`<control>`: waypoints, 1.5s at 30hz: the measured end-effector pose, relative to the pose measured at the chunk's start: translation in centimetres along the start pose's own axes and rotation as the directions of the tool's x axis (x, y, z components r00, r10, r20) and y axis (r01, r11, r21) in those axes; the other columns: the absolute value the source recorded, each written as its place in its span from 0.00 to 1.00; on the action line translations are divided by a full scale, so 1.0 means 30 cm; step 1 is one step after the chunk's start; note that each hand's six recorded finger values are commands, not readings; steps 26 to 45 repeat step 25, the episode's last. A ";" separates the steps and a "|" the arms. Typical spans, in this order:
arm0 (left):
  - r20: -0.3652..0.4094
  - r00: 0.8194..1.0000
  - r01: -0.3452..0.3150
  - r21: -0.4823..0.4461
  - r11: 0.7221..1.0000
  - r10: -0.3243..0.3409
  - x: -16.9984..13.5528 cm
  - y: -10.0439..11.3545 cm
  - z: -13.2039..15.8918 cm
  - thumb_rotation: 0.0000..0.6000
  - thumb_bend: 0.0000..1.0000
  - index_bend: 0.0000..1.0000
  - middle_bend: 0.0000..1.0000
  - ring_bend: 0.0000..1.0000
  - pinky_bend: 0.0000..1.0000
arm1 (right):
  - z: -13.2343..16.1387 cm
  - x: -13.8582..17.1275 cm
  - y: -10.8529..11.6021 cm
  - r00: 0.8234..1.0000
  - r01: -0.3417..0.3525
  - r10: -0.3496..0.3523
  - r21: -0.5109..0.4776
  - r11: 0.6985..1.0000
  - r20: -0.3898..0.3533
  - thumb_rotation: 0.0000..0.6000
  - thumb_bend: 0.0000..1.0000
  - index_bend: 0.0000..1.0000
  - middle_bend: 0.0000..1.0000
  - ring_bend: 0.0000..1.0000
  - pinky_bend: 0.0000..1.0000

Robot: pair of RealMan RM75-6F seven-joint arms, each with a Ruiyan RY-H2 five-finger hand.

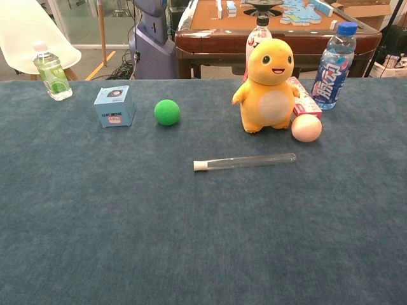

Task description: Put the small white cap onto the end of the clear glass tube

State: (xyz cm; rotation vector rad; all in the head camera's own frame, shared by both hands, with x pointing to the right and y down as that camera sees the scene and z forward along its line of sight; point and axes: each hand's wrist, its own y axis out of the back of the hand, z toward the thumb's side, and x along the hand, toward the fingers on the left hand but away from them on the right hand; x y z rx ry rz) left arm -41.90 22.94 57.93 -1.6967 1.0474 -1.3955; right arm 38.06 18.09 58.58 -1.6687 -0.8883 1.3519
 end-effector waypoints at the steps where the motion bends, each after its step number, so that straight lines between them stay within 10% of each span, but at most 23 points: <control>1: 0.000 1.000 -0.002 0.000 1.000 0.002 -0.003 0.001 0.002 1.00 0.29 0.15 0.36 0.40 0.34 | 0.001 0.001 0.001 1.000 0.003 -0.003 -0.003 1.000 0.005 1.00 0.24 0.29 0.43 0.38 0.39; 45: -0.001 0.999 -0.039 -0.014 0.999 0.039 0.005 -0.007 0.019 1.00 0.29 0.15 0.36 0.40 0.34 | -0.004 0.038 0.011 0.998 0.000 0.002 -0.033 0.999 0.070 1.00 0.24 0.29 0.43 0.38 0.39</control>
